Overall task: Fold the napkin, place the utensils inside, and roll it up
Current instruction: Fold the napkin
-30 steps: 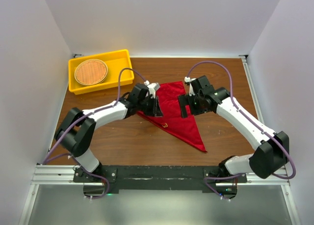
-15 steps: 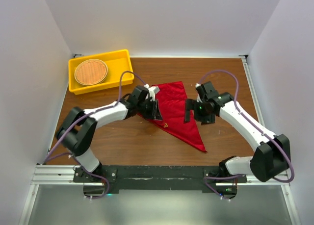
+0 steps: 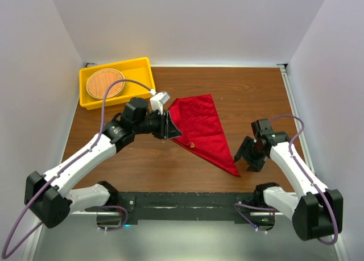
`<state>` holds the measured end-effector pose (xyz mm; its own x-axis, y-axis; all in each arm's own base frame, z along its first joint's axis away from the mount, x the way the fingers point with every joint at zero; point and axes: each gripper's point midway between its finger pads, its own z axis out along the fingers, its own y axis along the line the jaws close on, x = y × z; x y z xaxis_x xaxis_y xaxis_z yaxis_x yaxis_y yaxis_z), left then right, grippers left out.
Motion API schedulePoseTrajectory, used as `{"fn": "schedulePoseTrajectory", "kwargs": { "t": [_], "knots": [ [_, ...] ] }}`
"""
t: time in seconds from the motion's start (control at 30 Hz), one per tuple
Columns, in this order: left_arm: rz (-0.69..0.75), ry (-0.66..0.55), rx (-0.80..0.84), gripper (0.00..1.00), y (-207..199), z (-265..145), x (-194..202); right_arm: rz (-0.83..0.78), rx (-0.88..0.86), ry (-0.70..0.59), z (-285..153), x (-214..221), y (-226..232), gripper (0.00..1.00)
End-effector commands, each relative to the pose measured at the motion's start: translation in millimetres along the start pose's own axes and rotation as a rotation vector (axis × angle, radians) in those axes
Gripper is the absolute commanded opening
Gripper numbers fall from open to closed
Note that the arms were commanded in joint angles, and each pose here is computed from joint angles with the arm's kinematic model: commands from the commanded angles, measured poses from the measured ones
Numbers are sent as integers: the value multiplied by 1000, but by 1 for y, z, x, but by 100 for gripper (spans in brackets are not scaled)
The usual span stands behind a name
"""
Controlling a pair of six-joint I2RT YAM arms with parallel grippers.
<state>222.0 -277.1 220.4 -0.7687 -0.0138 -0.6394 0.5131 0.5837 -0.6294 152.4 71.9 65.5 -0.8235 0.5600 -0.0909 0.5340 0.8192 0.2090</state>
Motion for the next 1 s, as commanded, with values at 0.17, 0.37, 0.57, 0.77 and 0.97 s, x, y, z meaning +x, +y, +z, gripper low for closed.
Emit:
{"fn": "schedulePoseTrajectory", "kwargs": {
  "t": [0.17, 0.37, 0.57, 0.77, 0.97],
  "knots": [
    [40, 56, 8, 31, -3, -27, 25, 4, 21, 78, 10, 34, -25, 72],
    [44, 58, 5, 31, -4, -26, 21, -14, 16, 117, 26, 41, -29, 63],
    [45, 74, -12, 30, 0, -23, 21, -35, -66, 92, 33, 35, -15, 57],
    [43, 83, -16, 30, 2, -19, 20, -55, -97, 114, 44, 37, -10, 54],
    [54, 79, -31, 30, 3, -18, 15, -78, -87, 107, 44, 35, -11, 43]
  ]
}}
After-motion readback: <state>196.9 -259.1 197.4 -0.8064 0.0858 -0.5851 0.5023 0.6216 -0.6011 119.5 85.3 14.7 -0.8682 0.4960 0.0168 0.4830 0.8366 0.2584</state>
